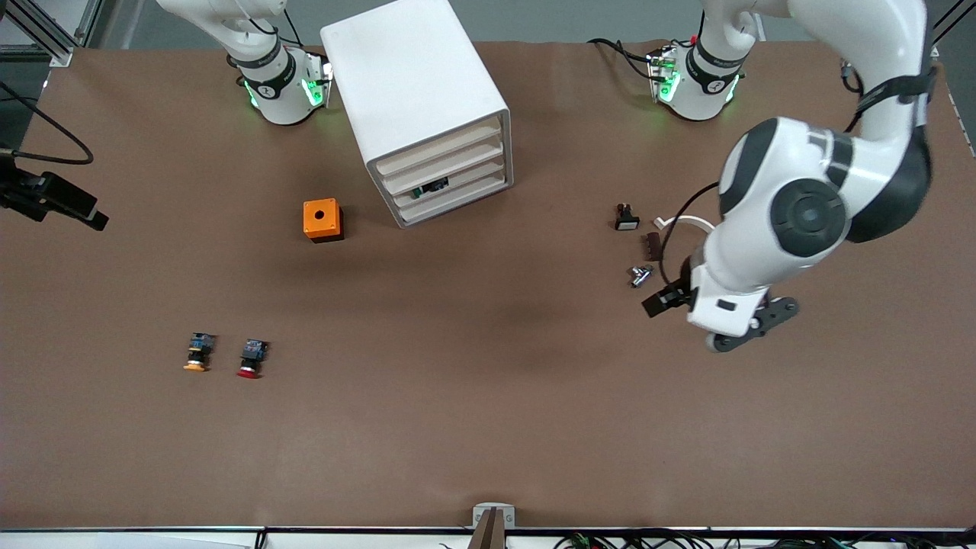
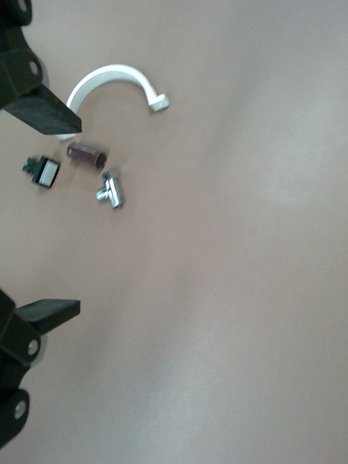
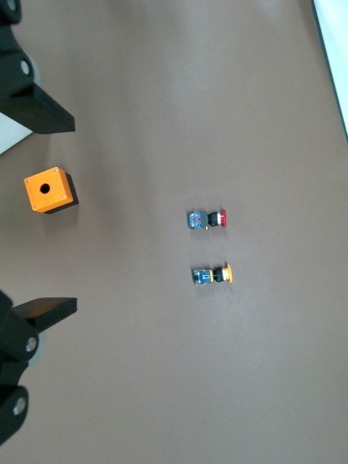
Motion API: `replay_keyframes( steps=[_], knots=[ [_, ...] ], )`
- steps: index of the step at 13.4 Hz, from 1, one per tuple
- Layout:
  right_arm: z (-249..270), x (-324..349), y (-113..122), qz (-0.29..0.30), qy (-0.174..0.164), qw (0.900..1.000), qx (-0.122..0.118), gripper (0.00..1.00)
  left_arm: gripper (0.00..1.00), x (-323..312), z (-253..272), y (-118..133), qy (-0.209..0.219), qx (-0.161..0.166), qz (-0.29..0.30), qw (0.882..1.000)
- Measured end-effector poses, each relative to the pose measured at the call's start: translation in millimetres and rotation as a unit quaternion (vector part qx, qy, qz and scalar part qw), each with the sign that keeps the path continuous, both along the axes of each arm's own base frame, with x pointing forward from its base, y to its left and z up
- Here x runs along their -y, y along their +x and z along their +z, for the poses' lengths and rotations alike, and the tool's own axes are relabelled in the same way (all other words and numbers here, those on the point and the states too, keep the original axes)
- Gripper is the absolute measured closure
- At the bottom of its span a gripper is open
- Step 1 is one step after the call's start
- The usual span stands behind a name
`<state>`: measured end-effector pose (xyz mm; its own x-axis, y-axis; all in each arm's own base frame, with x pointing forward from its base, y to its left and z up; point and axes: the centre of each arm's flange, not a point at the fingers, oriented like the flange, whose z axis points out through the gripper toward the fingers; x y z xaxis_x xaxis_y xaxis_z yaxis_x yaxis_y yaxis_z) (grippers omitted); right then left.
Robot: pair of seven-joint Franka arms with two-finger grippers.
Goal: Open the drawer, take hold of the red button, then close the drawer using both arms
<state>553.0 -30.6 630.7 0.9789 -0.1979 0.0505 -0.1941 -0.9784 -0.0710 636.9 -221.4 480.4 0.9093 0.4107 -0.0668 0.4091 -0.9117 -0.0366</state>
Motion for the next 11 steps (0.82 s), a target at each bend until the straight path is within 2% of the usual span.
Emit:
replay_keyframes(
  steps=[3,8,11],
  knots=[
    [-7,1,-13,0.002,-0.009,1.000,0.006,0.00,0.00,-37,38,-3,-0.002,0.014,-0.027,1.000],
    [7,1,-9,0.010,-0.015,0.999,0.027,0.00,0.00,-74,83,-15,-0.005,0.029,-0.062,0.998],
    [5,0,-11,0.011,-0.014,1.000,0.013,0.00,0.00,-90,103,-23,-0.004,0.033,-0.085,0.996]
  ],
)
